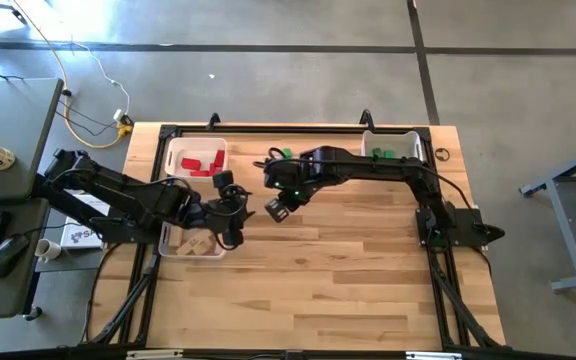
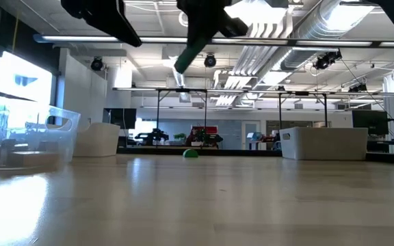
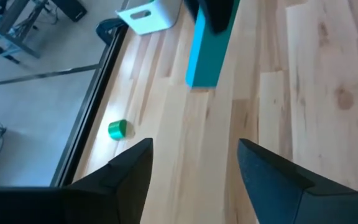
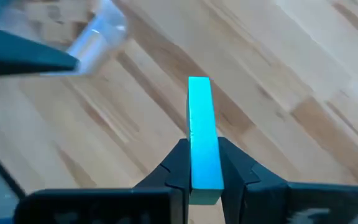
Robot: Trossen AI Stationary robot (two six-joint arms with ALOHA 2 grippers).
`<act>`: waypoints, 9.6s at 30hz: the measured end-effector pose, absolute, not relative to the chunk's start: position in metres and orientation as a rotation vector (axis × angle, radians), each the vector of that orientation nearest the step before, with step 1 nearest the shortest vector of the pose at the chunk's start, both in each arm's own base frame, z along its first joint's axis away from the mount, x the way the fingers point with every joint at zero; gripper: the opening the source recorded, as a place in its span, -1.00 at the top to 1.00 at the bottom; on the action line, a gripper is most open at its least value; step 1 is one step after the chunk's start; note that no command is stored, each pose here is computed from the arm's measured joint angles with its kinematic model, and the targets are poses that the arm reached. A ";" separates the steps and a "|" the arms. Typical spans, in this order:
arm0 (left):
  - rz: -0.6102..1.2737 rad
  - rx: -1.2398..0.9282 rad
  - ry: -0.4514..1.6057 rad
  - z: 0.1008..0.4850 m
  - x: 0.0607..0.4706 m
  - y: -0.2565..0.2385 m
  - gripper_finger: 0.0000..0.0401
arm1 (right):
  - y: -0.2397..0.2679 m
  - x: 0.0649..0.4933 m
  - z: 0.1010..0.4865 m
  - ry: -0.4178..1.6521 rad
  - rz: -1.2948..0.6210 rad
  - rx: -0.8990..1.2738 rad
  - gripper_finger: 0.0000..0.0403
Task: Sort & place blocks by color
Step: Put the green rectangle into the right white bin, then put the green half-circle into the right white bin
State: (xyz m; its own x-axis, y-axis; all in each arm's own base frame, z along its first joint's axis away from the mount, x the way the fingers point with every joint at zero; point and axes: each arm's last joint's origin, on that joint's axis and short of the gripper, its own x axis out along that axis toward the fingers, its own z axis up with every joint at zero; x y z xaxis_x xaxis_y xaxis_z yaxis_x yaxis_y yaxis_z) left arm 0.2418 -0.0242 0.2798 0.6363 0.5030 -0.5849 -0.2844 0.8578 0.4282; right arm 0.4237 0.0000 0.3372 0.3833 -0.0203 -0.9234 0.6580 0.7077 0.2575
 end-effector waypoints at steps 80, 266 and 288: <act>0.948 0.338 0.890 0.282 0.228 0.078 -0.09 | -0.133 0.247 0.296 1.324 -1.179 0.369 0.83; 0.232 -0.001 0.941 0.124 0.303 0.291 0.53 | -0.118 0.287 0.285 0.465 -0.738 0.793 0.28; 0.225 -0.083 0.862 0.175 0.305 0.278 0.58 | -0.116 0.289 0.285 0.475 -0.633 0.895 0.28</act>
